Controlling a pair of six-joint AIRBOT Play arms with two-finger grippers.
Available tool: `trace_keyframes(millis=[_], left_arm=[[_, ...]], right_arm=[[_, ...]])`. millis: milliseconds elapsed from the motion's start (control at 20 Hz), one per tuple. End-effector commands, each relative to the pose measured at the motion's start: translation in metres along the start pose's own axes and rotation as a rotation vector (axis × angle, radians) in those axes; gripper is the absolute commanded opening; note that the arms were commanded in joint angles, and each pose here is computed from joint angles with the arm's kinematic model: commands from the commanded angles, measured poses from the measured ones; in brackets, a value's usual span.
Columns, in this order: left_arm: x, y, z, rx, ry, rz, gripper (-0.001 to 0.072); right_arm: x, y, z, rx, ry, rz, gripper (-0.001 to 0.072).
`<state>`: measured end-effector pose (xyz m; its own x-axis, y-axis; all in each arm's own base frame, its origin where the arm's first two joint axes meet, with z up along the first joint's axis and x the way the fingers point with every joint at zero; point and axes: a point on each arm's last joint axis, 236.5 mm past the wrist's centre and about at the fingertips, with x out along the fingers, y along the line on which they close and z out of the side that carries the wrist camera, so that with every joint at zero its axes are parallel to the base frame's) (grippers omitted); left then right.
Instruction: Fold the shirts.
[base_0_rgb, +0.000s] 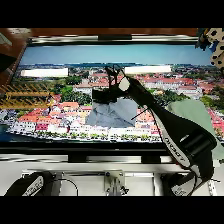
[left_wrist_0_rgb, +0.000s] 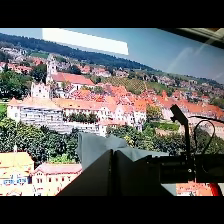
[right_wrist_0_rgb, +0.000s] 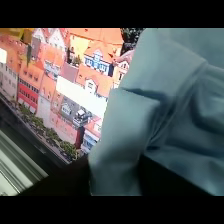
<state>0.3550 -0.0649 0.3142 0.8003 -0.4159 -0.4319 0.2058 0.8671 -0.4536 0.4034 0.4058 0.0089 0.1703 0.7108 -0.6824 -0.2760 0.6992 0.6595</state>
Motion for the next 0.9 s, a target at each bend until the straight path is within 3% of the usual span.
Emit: trace_keyframes(millis=[0,100,300,450,600,700,850], left_arm=[[-0.007,0.001,-0.011,0.005,0.039,0.011,0.0028],[-0.006,0.002,-0.012,0.007,0.042,0.012,0.0028],[-0.005,0.002,-0.012,0.017,0.043,0.012,0.0028],[-0.005,0.002,-0.012,0.025,0.043,0.012,0.0028],[-0.005,0.002,-0.012,0.024,0.044,0.012,0.0028],[-0.005,0.002,-0.012,0.024,0.044,0.012,0.0028],[-0.005,0.002,-0.012,0.024,0.044,0.011,0.0029]], right_arm=[[0.011,0.011,0.004,0.036,-0.034,0.039,0.0623],[-0.008,0.002,-0.004,-0.031,0.022,-0.003,0.0624],[-0.094,-0.08,-0.013,-0.162,0.148,-0.329,0.0624],[-0.166,-0.16,-0.022,-0.056,0.243,-0.533,0.0624],[-0.179,-0.203,-0.057,0.177,0.318,-0.457,0.0684],[-0.158,-0.204,-0.071,0.279,0.308,-0.349,0.0684],[-0.123,-0.199,-0.086,0.258,0.296,-0.294,0.0684]])
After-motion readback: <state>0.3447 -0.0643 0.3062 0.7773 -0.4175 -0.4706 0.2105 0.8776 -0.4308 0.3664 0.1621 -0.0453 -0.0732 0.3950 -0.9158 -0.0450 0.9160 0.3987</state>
